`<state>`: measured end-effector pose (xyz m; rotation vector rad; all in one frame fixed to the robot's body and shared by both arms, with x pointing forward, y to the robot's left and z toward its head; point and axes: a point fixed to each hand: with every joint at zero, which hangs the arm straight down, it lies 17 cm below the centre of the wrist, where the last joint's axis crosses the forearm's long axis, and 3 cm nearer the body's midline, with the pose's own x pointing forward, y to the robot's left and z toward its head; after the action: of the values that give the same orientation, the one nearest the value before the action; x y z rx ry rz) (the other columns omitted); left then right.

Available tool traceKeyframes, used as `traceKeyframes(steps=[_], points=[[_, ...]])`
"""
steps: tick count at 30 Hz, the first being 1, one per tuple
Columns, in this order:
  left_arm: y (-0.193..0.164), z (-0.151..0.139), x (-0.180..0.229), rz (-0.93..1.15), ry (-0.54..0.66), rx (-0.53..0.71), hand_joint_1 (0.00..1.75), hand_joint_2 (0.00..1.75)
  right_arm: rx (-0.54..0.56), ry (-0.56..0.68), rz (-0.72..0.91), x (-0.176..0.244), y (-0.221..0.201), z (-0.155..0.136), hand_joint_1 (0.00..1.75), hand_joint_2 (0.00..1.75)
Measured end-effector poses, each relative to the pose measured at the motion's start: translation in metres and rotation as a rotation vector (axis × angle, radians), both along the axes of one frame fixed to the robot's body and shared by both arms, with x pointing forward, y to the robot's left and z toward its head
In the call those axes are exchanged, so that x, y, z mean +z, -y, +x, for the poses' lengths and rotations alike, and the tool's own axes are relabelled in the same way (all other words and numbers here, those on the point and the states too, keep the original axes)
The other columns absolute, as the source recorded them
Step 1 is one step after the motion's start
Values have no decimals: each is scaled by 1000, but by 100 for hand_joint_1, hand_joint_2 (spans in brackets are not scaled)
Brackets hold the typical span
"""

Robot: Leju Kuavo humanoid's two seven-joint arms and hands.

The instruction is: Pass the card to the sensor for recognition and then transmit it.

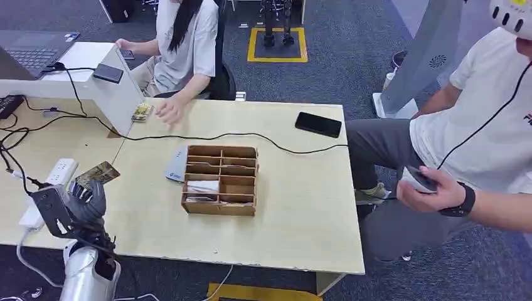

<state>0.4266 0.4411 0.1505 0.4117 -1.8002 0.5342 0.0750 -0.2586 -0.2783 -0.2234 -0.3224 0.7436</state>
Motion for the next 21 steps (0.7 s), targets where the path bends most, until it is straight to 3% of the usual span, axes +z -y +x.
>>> traceKeyframes(steps=[6, 15, 21], points=[[1, 7, 51, 194, 81, 53, 175, 175, 18, -2, 10, 0, -3, 0, 0, 175], [44, 18, 132, 1015, 109, 267, 175, 175, 84, 10, 35, 1, -11, 6, 0, 175], [62, 39, 143, 1240, 107, 282, 175, 175, 116, 17, 41, 2, -10, 9, 0, 175]])
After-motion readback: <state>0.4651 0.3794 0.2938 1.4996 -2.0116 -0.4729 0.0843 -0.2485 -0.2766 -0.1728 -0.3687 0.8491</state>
